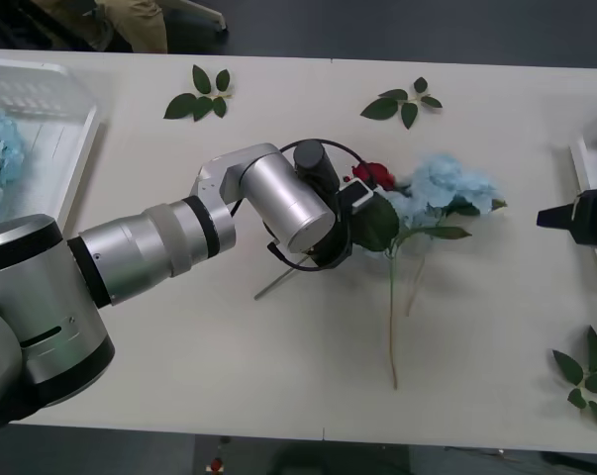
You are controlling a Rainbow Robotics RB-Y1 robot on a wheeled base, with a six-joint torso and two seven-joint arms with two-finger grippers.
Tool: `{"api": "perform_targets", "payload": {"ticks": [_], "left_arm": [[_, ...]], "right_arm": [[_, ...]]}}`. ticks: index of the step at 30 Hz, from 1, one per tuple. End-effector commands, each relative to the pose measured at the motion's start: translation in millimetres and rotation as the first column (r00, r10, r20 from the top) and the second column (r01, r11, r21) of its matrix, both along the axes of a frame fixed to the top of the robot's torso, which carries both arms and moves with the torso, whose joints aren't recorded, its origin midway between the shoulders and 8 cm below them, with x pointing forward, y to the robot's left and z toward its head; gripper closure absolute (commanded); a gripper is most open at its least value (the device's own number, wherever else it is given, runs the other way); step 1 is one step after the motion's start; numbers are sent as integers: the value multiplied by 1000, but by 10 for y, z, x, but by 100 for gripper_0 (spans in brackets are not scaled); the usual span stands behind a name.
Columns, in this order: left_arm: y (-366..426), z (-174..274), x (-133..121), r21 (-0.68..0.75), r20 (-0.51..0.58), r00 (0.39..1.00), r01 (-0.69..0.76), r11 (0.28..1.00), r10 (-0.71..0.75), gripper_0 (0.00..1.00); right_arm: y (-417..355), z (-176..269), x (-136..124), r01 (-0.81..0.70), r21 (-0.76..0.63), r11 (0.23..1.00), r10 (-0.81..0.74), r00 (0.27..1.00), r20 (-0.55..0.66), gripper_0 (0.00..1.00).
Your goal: Put the red flowers into the right box and the blue flowers into the left box
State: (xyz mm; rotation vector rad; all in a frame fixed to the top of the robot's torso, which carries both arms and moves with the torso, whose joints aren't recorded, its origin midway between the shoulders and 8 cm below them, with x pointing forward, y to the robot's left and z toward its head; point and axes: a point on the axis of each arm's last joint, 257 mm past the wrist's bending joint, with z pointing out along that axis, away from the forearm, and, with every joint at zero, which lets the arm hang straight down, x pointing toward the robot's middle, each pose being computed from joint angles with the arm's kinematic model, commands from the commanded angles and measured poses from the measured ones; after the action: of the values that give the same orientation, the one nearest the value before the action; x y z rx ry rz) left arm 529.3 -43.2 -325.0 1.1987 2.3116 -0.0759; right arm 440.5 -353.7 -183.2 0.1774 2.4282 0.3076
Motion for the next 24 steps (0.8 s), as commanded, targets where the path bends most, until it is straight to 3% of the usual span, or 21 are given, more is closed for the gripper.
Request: {"api": "perform_targets", "payload": {"ticks": [1, 6, 12, 19, 24], "left_arm": [[-140, 93, -13, -20, 2, 1000, -7, 1000, 7, 100], [8, 96, 103, 2, 27, 999, -34, 999, 34, 100], [349, 341, 437, -32, 62, 990, -125, 992, 127, 100], [508, 948, 786, -167, 101, 974, -186, 968, 204, 100], [379, 1411, 841, -331, 50, 971, -206, 921, 235, 100]], "right_arm": [[284, 17, 60, -39, 15, 999, 38, 999, 28, 11], [525, -122, 124, -87, 7, 996, 86, 995, 39, 10], [709, -264, 160, -130, -30, 991, 131, 991, 39, 10], [938, -412, 249, -175, -73, 982, 179, 983, 50, 10], [1043, -510, 321, -186, -94, 978, 191, 980, 49, 10]]}}
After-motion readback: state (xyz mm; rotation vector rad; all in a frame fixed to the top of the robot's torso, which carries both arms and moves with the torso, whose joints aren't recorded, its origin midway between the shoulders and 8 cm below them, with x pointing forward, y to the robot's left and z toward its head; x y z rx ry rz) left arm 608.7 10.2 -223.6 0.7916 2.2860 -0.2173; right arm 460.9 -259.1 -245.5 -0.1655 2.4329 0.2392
